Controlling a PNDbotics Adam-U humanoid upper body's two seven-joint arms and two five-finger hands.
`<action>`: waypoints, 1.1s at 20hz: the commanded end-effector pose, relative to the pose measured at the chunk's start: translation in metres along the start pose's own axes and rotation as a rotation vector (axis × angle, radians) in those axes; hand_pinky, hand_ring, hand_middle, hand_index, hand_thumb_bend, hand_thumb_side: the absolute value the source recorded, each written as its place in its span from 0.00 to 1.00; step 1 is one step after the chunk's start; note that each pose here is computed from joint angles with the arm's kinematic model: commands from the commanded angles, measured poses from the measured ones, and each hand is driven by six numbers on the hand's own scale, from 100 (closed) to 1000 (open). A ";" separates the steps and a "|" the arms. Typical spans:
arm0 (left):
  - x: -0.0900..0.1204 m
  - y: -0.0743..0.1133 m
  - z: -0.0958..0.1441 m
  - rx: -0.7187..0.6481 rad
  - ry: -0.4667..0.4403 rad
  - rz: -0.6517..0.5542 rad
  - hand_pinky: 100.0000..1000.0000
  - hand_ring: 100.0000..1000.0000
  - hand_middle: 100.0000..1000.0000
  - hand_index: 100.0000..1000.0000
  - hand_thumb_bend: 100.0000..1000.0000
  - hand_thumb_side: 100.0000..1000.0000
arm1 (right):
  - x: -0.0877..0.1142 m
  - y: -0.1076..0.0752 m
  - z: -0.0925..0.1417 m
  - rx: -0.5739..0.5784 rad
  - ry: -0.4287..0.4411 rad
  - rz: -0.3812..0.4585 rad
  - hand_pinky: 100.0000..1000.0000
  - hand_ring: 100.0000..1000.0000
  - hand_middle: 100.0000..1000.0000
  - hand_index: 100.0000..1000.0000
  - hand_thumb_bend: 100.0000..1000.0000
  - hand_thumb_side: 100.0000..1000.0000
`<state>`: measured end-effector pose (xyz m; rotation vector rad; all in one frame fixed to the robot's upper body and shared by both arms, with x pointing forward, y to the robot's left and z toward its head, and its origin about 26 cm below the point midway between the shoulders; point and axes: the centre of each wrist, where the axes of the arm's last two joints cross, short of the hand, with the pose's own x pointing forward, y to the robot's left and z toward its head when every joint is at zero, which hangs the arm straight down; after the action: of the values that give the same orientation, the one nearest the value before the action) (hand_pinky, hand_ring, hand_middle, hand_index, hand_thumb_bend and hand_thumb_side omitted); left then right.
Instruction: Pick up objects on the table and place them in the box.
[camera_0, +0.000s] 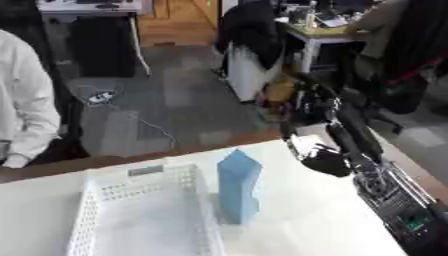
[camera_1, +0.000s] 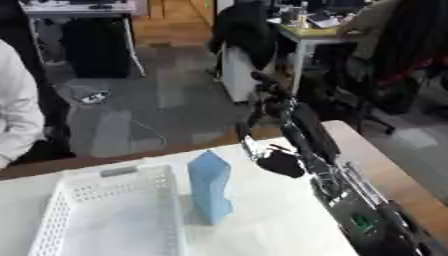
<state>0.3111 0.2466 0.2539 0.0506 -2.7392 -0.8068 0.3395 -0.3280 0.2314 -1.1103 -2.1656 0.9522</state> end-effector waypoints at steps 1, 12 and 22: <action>0.005 0.003 -0.008 0.002 -0.034 -0.007 0.45 0.37 0.58 0.57 0.84 0.73 | -0.002 -0.005 -0.006 0.027 -0.027 0.041 0.80 0.91 1.00 0.45 0.23 0.69; 0.005 0.003 -0.010 0.000 -0.041 -0.001 0.45 0.37 0.58 0.57 0.84 0.73 | -0.005 0.002 -0.008 0.123 -0.086 0.232 0.88 0.95 1.00 0.39 0.28 0.69; 0.006 0.002 -0.012 0.001 -0.050 0.003 0.45 0.37 0.58 0.57 0.84 0.73 | -0.002 0.004 -0.012 0.129 -0.113 0.228 0.89 0.95 0.99 0.42 0.25 0.70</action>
<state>0.3117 0.2423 0.2577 0.0265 -2.7551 -0.8022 0.3512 -0.3223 0.2222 -1.2477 -2.0467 1.2510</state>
